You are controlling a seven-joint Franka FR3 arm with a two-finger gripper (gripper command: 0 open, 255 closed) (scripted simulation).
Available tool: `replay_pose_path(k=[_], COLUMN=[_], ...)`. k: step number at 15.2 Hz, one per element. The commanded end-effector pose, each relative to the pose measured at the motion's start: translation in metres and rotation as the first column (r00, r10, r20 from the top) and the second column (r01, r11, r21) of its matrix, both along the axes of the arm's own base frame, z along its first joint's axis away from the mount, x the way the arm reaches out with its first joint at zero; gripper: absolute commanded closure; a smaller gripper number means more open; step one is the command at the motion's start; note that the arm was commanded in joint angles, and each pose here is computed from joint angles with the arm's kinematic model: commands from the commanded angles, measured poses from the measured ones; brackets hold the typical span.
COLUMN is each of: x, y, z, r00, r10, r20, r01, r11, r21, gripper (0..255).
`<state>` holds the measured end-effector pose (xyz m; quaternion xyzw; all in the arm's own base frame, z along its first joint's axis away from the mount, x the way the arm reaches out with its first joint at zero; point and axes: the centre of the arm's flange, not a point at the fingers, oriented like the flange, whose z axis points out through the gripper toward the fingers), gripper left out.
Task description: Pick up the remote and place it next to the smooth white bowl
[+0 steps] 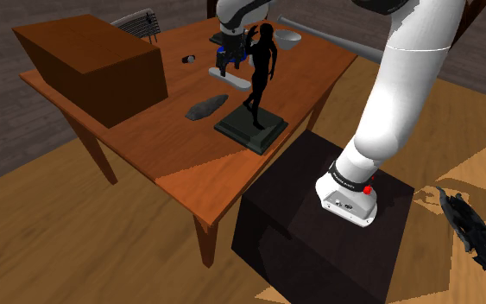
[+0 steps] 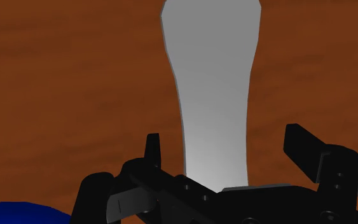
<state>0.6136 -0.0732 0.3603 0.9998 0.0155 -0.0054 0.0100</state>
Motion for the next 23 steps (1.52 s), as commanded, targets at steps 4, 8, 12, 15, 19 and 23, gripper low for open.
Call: replay_pose_path(k=[4,8,12,15,19,23], x=[0.001,0.001,0.001,0.001,0.0,0.001], y=[0.0,0.0,0.0,0.0,0.0,0.0], z=[-0.027,-0.03,-0.03,-0.03,-0.03,-0.025], r00=[1.0,1.0,1.0,1.0,1.0,1.0], r10=[0.0,0.0,0.0,0.0,0.0,0.0], r20=[0.001,0.001,0.0,0.0,0.0,0.001], r01=[0.0,0.0,0.0,0.0,0.0,0.0], r11=[1.0,1.0,1.0,1.0,1.0,1.0], r21=[0.0,0.0,0.0,0.0,0.0,0.0], gripper=[0,0,0,255,255,255])
